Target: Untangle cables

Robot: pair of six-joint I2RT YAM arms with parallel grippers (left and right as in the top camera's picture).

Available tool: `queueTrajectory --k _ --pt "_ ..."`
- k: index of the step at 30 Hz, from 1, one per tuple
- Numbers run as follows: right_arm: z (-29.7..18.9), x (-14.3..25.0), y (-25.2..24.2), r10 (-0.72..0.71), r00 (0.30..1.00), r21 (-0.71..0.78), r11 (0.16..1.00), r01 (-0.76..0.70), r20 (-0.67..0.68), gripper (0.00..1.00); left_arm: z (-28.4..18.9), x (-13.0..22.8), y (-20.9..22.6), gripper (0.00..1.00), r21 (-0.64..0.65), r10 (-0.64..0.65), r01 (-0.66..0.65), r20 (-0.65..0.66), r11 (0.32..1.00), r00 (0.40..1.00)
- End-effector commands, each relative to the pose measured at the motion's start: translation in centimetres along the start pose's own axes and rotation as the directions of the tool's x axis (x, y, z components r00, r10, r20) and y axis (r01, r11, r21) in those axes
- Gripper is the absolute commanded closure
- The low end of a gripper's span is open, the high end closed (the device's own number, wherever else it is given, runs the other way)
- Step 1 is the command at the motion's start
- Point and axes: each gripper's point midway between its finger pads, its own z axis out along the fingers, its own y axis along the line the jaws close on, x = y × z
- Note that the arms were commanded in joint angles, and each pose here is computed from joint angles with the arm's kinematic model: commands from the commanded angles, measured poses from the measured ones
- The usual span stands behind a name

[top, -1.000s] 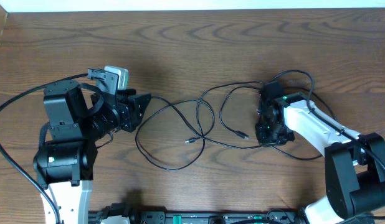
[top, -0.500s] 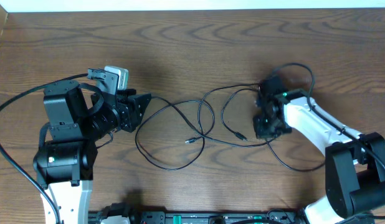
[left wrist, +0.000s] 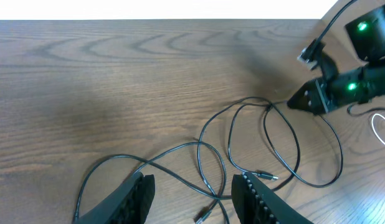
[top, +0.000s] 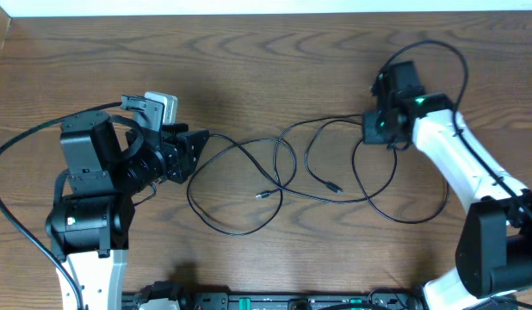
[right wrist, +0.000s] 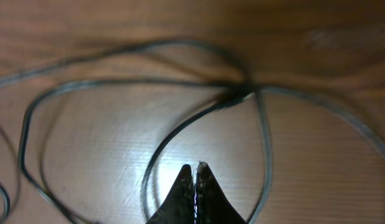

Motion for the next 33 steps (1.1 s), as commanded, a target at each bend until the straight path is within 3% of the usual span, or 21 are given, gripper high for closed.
queueTrajectory --k 1,2,4,5,11,20,33 --pt "-0.4 -1.2 -1.6 0.024 0.999 0.024 0.999 -0.024 0.025 0.98 -0.3 -0.2 -0.4 0.54 0.008 0.019 -0.019 0.009 1.000 1.000" --pt "-0.4 -1.1 -1.9 0.031 0.999 0.027 0.999 -0.032 0.021 0.92 -0.3 -0.2 -0.4 0.54 0.008 0.019 -0.019 0.009 1.000 1.000" --pt "-0.2 -0.8 -2.5 0.041 0.999 0.036 0.998 -0.041 0.003 0.57 -0.3 -0.2 -0.4 0.54 0.008 0.019 -0.019 0.009 1.000 1.000" --pt "-0.1 -0.6 -2.5 0.036 0.999 0.037 0.999 -0.036 -0.005 0.47 -0.3 -0.2 -0.3 0.54 0.008 0.019 -0.019 0.009 1.000 1.000" --pt "1.3 -0.1 -3.0 0.051 0.998 0.064 0.997 -0.048 -0.036 0.25 -0.3 -0.2 -0.4 0.54 0.008 0.019 -0.019 0.009 1.000 1.000" --pt "5.5 1.2 -3.7 0.088 0.990 0.103 0.992 -0.076 -0.111 0.25 -0.3 -0.2 -0.3 0.54 0.008 0.019 -0.019 0.008 1.000 1.000" --pt "7.3 1.2 -3.3 0.089 0.989 0.078 0.994 -0.080 -0.116 0.24 -0.3 -0.2 -0.4 0.54 0.008 0.019 -0.019 0.009 1.000 1.000"
